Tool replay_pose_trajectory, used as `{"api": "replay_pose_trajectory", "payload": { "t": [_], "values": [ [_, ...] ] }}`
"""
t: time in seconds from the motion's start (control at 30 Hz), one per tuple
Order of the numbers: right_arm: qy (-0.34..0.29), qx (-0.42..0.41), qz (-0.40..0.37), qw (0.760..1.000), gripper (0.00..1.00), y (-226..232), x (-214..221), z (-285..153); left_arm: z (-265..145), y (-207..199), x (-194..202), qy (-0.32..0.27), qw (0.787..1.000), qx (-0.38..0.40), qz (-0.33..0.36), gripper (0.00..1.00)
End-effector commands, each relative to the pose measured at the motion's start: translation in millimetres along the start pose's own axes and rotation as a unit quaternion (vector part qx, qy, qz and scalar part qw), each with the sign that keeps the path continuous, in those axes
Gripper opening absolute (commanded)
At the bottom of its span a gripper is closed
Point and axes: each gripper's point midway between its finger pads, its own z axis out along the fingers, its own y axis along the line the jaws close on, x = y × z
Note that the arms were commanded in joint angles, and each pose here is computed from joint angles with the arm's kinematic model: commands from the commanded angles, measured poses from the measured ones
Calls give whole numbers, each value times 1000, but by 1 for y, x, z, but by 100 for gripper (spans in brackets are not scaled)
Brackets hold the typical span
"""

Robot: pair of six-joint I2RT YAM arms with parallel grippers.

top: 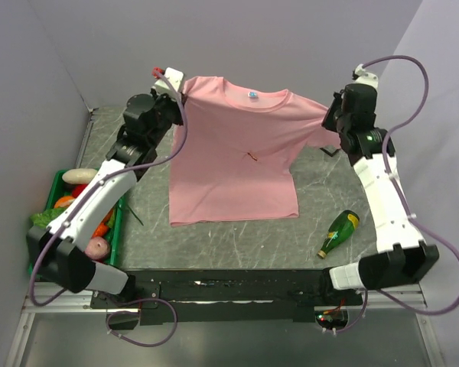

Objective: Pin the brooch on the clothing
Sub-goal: Flatten out the clothing with brooches at the center of the board.

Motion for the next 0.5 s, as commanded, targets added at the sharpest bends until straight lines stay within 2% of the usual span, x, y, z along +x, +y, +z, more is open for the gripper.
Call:
{"api": "replay_pose_trajectory", "payload": {
  "t": [0.0,0.33,0.47],
  "values": [
    [-85,-19,-6,996,0,2,-41,-53,-37,-11,-64,-78,997,10,25,1],
    [-145,-63,10,987,0,-2,-56,-139,-101,-36,-106,-100,995,28,5,1],
    [-137,-82,7,987,0,7,-56,-137,-104,-31,-105,-97,995,16,-5,1]
  ]
}}
